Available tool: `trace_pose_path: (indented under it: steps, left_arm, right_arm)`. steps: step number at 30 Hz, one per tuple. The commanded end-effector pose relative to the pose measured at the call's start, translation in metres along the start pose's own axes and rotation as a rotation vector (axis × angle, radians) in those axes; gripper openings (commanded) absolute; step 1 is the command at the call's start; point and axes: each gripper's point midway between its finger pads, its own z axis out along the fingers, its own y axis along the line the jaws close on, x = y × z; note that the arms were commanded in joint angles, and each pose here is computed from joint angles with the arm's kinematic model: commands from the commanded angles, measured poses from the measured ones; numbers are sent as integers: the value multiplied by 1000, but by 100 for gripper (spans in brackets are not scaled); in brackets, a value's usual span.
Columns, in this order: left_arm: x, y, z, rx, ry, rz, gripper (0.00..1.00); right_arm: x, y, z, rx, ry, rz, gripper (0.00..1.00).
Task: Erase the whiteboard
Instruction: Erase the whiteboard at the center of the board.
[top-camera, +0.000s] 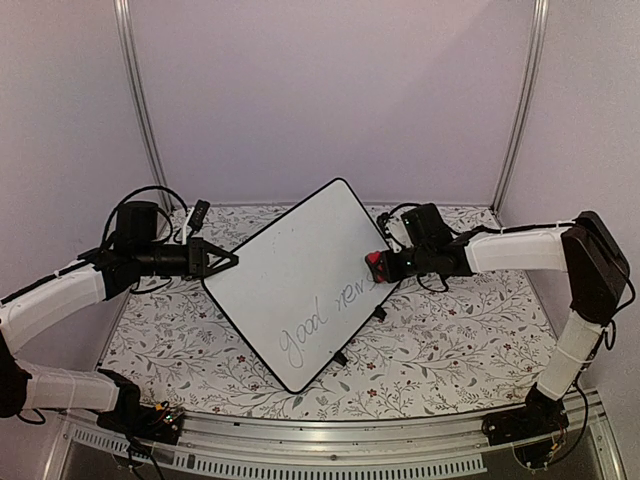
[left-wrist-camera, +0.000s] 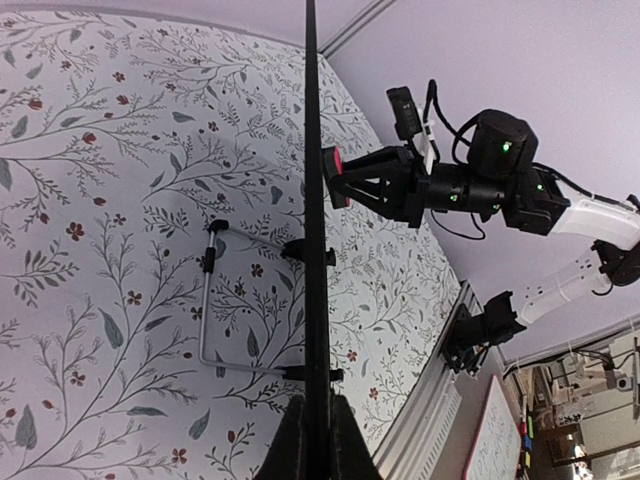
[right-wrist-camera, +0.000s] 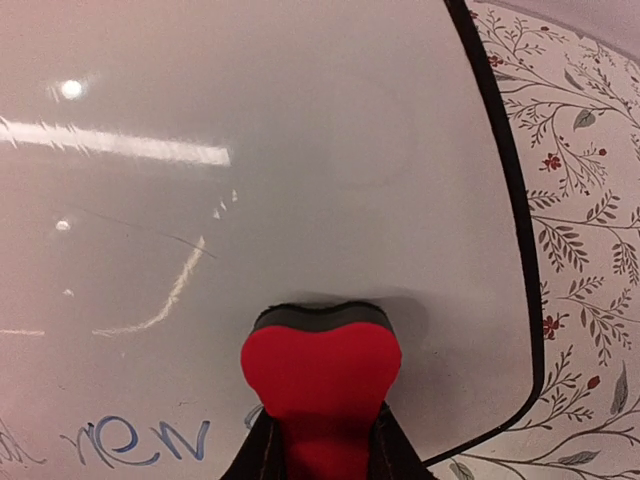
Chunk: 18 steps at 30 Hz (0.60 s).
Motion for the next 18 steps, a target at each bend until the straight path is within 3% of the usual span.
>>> trace_pose_path:
  steps: [1,10,18]
  left_arm:
    - [6,-13,0,70,20,65,0]
    - [5,-12,1,68,20,63,0]
    - [4,-10,1,60,14,64,0]
  right_arm:
    - [19,15,-9,-50,49,-34,0]
    - [36,14,-15,-32,85,-46,0]
    - [23,89,-39,-71,-17,-219,0]
